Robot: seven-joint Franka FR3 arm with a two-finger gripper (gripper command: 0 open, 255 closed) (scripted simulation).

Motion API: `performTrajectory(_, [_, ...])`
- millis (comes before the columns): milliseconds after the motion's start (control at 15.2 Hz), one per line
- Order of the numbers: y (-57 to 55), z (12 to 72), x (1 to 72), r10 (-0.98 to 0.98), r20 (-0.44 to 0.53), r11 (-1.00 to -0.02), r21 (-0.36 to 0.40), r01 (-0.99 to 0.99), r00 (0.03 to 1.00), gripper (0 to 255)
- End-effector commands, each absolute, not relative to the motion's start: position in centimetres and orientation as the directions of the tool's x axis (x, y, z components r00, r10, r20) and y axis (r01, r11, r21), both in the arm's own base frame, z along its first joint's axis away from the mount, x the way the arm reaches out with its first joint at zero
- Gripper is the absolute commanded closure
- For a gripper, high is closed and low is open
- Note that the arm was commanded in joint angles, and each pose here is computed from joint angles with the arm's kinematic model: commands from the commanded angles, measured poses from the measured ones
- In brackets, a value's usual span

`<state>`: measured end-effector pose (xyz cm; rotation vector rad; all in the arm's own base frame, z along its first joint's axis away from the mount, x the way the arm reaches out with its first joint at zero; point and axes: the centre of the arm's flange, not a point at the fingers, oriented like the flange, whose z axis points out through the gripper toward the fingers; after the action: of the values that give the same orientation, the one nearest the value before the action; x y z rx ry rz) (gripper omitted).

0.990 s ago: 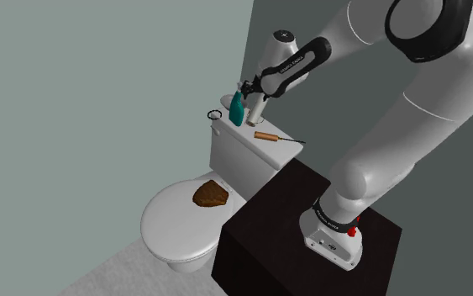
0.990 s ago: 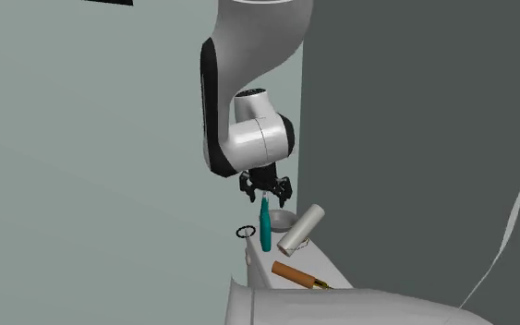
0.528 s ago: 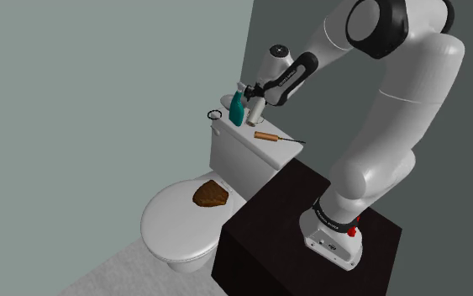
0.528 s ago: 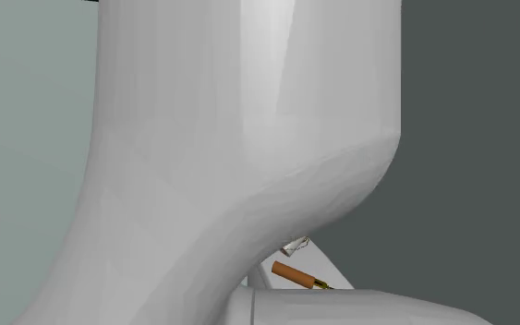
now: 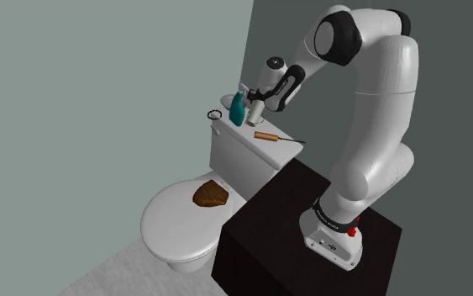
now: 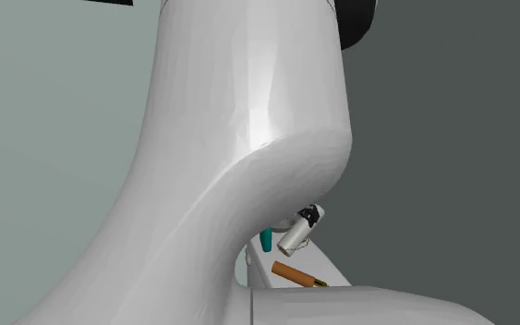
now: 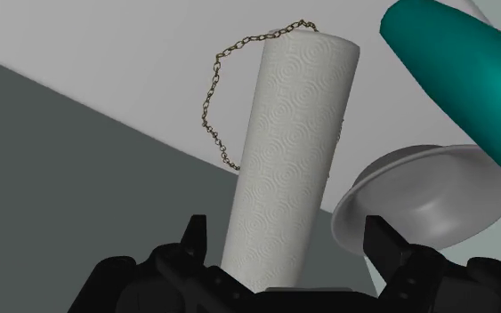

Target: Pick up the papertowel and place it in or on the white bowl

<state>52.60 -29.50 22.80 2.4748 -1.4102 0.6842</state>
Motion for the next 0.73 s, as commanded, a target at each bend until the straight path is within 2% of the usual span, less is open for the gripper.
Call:
performTrajectory(0, [-30.0, 21.8, 53.0, -0.756, 0.494, -0.515, -0.045, -0.856, 0.429, 0])
performTrajectory(660, [-31.0, 19.7, 53.6, -0.756, 0.494, -0.515, -0.045, -0.856, 0.429, 0])
